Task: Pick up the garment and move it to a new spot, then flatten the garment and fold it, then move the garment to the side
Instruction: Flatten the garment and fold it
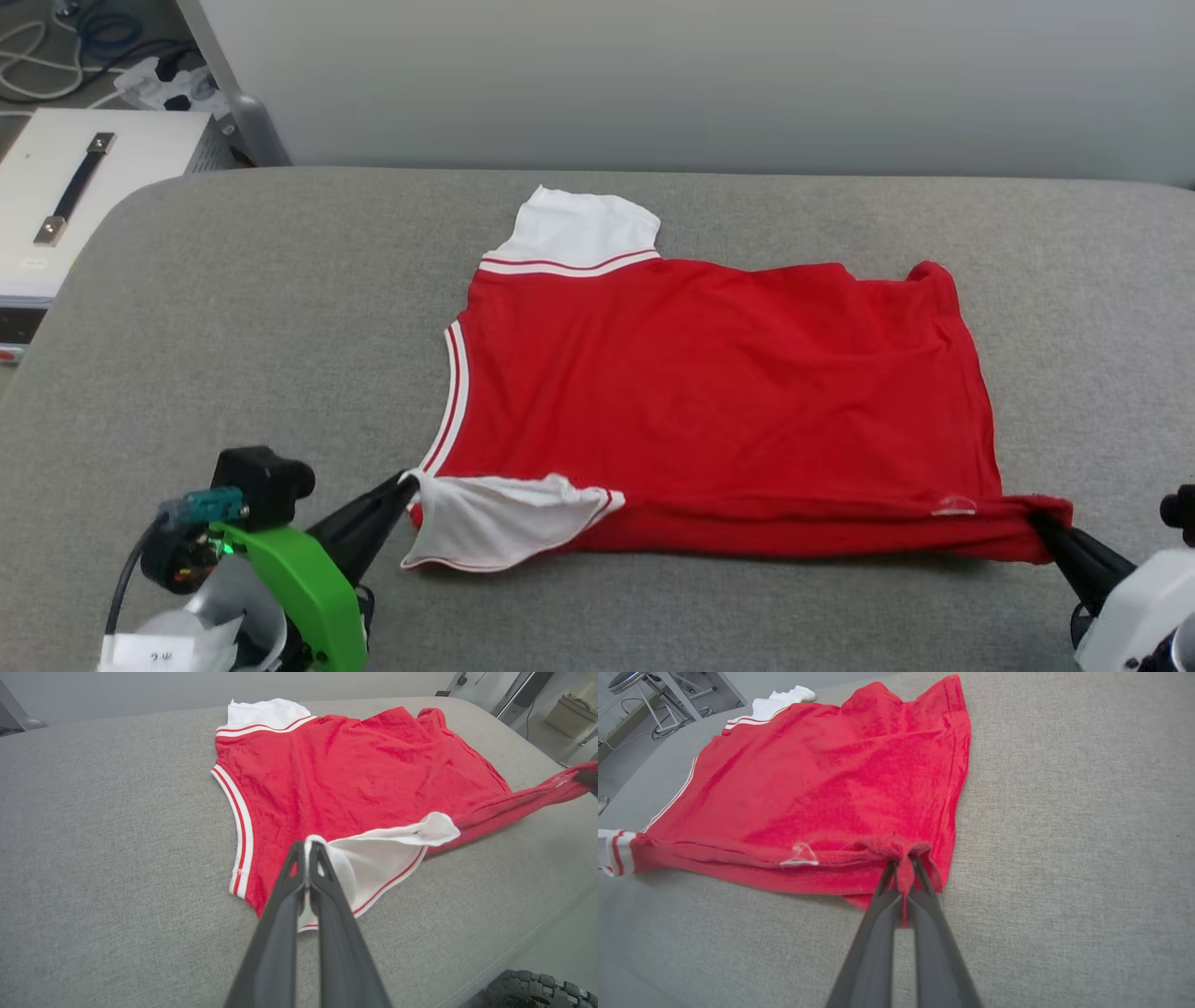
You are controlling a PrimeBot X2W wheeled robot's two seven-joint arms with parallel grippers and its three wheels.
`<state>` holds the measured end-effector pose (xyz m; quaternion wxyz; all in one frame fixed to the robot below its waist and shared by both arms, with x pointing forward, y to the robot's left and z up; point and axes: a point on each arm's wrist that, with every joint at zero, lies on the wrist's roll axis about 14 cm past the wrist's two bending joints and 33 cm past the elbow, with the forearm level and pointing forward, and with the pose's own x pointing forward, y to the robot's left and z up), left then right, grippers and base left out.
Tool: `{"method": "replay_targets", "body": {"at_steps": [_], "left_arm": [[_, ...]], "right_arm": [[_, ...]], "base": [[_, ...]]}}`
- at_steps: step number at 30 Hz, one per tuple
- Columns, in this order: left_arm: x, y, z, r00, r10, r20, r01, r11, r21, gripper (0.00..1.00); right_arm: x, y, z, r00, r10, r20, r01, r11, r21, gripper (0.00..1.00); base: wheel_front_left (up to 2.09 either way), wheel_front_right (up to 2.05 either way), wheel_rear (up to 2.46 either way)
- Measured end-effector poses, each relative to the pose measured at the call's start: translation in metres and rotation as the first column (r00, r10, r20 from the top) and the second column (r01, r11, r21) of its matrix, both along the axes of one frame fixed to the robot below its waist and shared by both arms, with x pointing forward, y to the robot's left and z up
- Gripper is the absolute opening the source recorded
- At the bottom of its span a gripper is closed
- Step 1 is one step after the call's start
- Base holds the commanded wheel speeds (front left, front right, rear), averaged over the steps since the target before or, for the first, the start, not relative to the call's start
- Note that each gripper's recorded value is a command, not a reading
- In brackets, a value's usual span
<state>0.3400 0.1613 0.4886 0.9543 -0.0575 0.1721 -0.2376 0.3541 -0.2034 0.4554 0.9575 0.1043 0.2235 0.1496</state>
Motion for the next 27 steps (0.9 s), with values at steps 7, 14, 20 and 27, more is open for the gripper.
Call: {"method": "replay_targets", "body": {"at_steps": [7,14,20,27], "left_arm": [[0.034,0.003,-0.018,0.999,-0.007,-0.038,0.009,0.998,0.063,0.00],[0.063,0.004,-0.046,0.995,-0.002,-0.098,0.012,0.995,0.102,0.00],[0.078,0.009,-0.081,0.987,0.009,-0.159,0.017,0.987,0.162,0.00],[0.074,0.009,-0.105,0.979,0.011,-0.204,0.031,0.979,0.201,1.00]], "right_arm": [[0.024,0.003,-0.014,0.998,0.025,-0.060,-0.028,0.998,-0.057,0.00],[0.037,0.005,-0.039,0.988,0.034,-0.152,-0.048,0.995,-0.092,0.00],[0.045,0.004,-0.063,0.973,0.034,-0.230,-0.065,0.990,-0.129,0.00],[0.049,0.003,-0.071,0.967,0.023,-0.252,-0.063,0.986,-0.153,1.00]], "base": [[0.00,0.00,0.00],[0.00,0.00,0.00],[0.00,0.00,0.00],[0.00,0.00,0.00]]}}
